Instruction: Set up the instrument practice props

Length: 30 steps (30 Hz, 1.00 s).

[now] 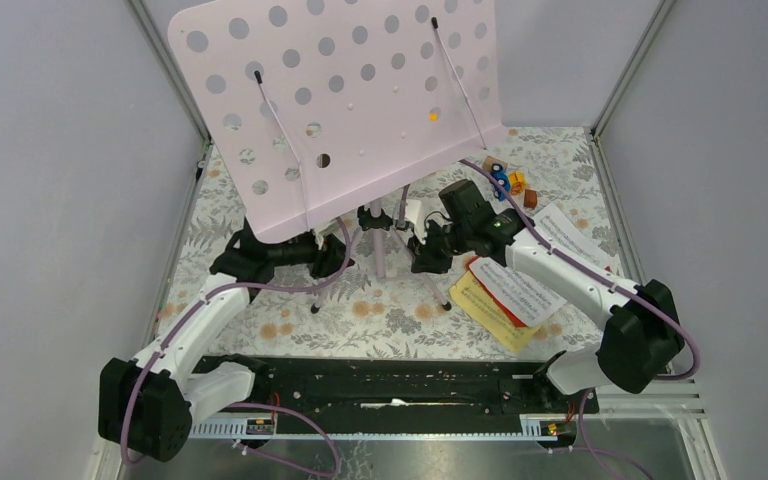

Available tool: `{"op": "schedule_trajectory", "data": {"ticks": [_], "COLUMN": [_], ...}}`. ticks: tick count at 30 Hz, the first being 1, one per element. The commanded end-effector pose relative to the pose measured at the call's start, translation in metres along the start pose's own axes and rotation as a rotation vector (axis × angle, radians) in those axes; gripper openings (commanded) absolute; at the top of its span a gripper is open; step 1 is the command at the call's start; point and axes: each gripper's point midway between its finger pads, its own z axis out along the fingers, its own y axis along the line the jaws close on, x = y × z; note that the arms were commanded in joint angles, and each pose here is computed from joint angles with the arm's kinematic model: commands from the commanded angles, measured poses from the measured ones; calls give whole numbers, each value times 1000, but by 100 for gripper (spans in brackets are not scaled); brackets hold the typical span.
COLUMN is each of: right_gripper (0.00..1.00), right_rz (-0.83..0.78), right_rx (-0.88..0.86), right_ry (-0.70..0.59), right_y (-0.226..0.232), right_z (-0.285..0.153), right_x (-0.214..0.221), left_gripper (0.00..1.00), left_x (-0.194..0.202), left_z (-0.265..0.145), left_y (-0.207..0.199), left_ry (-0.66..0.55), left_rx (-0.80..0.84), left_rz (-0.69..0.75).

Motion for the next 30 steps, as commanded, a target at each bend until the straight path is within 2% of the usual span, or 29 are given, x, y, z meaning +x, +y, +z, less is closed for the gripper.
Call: {"op": "schedule_trajectory", "data": {"ticks": [1,6,15,20,23,24,26,27,28,29,30], "right_gripper": [18,32,54,55,49,42,20,11,4,0,0], "right_rz": [15,-4,7,11,14,18,23,24,24,24,26], "right_rx": [-40,-33,-25,-12,-13,-17,-22,-21,-16,-8,5], "right_ry": [18,-69,-192,-244,-262,-260,-255,-249,-242,-237,-232], "right_y": [9,7,2,-1,-3,-3,-2,-2,-2,-2,-4], "right_z": [14,14,15,11,12,13,15,15,16,16,16], "right_x": [15,-4,-37,-55,-61,-60,-57,-54,-51,-48,-45], "left_gripper": [32,0,0,0,0,0,1,7,19,28,37], "left_x": [-30,-19,-8,-6,-5,-4,-2,1,3,5,7], "left_z": [11,17,22,22,21,21,20,19,17,16,14], "left_y": [-8,-11,-17,-16,-15,-15,-13,-12,-11,-10,-9], "left_ry": [-96,-80,-58,-53,-51,-49,-37,-26,-16,-5,7], "left_rx": [53,59,57,49,41,37,21,12,2,-9,-20], "left_rz": [59,56,51,48,47,49,51,51,58,64,74]}}
